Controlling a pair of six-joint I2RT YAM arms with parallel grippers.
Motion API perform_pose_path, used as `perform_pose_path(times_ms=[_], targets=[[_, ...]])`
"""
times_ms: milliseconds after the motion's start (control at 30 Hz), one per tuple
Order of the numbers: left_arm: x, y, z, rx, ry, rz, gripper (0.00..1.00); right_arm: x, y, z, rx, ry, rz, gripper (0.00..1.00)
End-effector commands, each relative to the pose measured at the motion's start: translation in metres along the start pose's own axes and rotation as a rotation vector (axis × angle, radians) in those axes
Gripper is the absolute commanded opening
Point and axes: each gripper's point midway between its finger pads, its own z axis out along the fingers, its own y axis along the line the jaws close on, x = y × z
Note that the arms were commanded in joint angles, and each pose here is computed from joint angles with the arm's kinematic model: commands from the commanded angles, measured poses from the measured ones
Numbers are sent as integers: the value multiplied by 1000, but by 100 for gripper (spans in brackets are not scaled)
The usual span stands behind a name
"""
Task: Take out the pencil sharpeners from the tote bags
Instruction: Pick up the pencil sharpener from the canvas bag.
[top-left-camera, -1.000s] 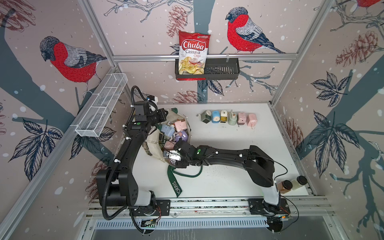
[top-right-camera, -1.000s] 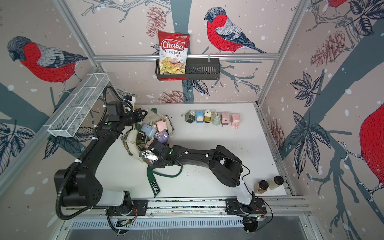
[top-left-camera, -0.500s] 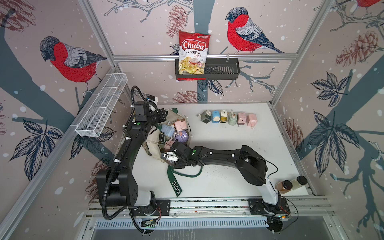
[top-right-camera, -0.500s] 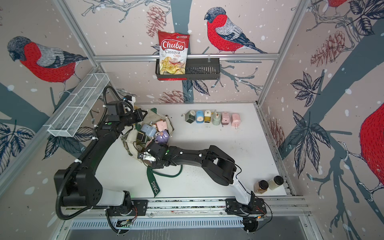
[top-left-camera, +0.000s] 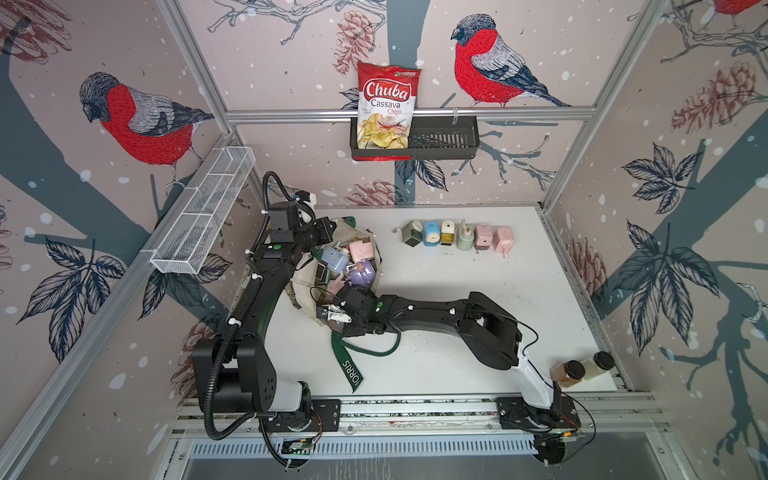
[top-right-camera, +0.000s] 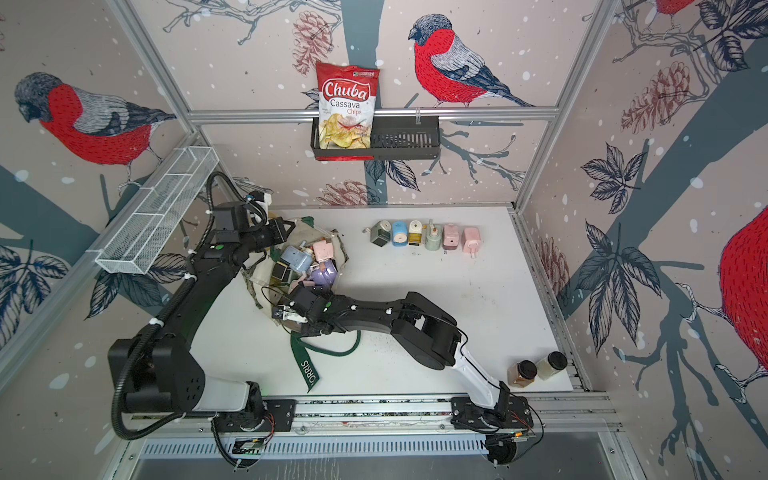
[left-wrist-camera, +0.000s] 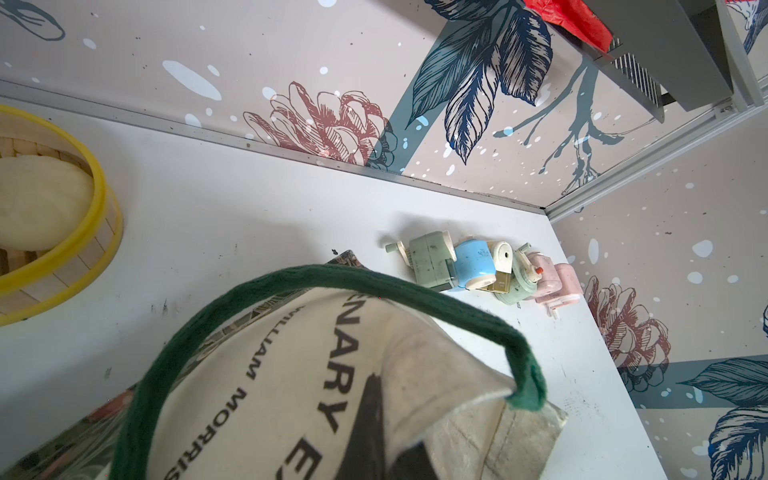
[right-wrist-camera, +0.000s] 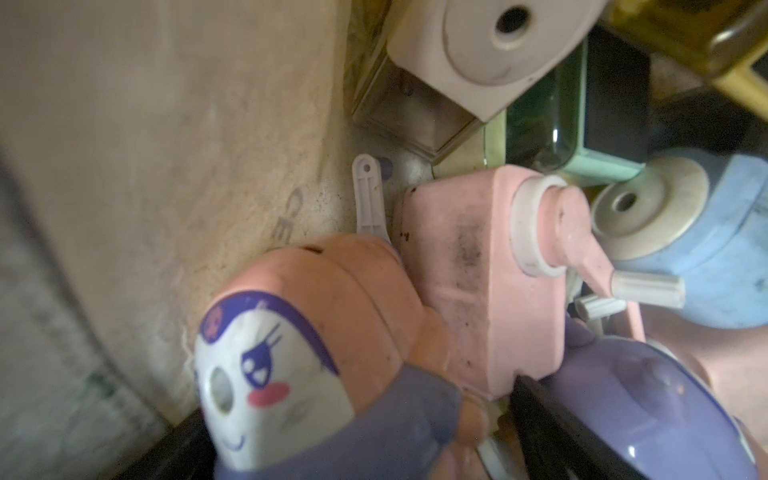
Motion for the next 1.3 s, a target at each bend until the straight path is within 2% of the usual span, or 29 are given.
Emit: perform_pose_path(times_ms=[0,167,300,400,500,600,767,933,1100,1267], targets=[[-15,-11,-2,41,-48,35,0,0,-9,8,51,6,39,96],[-14,-12,-2,42,-46,33,0,-3,-18,12,77,-14,124,89],[-14,-11,-2,41,-47,34,0,-6,-43,2,102,-57,241,85],[-15,-11,-3,41,-48,36,0,-8,-61,-8,93,-104,331,83],[-14,-11,-3,41,-48,35,0,-9,-61,-12,45,-136,366,82],[-15,-11,-3,41,-48,35,0,-7,-46,-7,32,-112,303,85],[-14,-11,-3,41,-47,35,0,-3,-25,5,91,-42,164,93],[-14,-11,-2,41,-44,34,0,-7,-31,8,151,-35,137,97],[-14,-11,-2,40,-44,34,0,-9,-34,11,156,-31,135,97],[-14,-11,-3,40,-45,36,0,-5,-25,22,118,-4,139,90]])
